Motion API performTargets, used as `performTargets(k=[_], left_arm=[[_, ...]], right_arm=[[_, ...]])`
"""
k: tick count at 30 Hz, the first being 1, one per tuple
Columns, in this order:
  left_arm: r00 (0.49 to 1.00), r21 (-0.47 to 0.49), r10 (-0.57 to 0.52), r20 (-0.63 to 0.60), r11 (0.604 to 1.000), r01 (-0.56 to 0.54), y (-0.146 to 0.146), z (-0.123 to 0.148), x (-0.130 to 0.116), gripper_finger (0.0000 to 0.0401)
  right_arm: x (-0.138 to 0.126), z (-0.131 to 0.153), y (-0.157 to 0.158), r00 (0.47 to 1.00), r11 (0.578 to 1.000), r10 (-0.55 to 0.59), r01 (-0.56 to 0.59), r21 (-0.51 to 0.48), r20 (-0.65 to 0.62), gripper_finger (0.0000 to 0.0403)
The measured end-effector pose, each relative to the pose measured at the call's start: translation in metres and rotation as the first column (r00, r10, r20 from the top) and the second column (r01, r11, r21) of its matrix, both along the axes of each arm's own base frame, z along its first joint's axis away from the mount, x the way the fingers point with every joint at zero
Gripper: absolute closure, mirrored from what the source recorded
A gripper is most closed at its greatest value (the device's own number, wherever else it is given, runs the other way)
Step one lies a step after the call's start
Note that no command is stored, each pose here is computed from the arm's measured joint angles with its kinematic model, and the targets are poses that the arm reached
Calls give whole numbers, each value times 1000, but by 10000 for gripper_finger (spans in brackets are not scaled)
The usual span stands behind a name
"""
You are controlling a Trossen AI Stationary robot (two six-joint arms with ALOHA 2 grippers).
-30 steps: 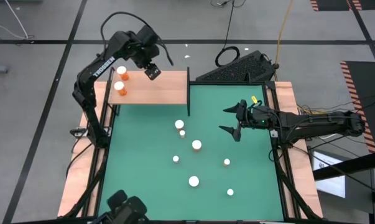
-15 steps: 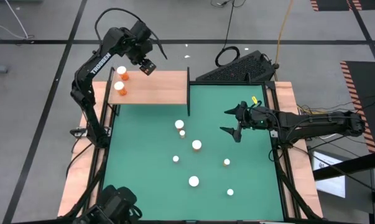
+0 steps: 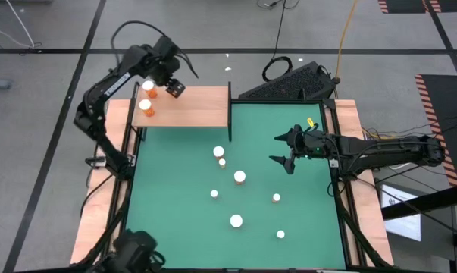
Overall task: Pick and place medicine bottles onto shelf by color
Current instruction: Put the big orange pill bottle on the shelf aligned with the other big orange pill bottle
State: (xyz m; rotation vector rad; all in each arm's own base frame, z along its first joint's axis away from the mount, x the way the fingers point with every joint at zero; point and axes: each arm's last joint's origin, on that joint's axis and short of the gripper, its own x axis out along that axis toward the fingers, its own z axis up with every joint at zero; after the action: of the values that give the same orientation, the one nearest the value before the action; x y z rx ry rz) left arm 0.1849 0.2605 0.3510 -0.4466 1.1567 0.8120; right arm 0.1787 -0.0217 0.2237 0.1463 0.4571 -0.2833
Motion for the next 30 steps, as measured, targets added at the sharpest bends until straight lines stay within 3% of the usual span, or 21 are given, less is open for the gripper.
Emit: performTargets(k=[8, 19, 30], left_arm=[[995, 20, 60, 74, 998, -62, -9, 12, -34, 187], [996, -21, 30, 78, 999, -29, -4, -14, -36, 187], [998, -11, -10, 62, 1000, 10, -3, -17, -37, 174]], right_arm=[[2, 3, 0, 999, 1000, 12, -11, -26, 30, 14], [5, 12, -1, 993, 994, 44, -32, -103, 113, 14], [6, 13, -1, 992, 991, 53, -38, -129, 117, 14]])
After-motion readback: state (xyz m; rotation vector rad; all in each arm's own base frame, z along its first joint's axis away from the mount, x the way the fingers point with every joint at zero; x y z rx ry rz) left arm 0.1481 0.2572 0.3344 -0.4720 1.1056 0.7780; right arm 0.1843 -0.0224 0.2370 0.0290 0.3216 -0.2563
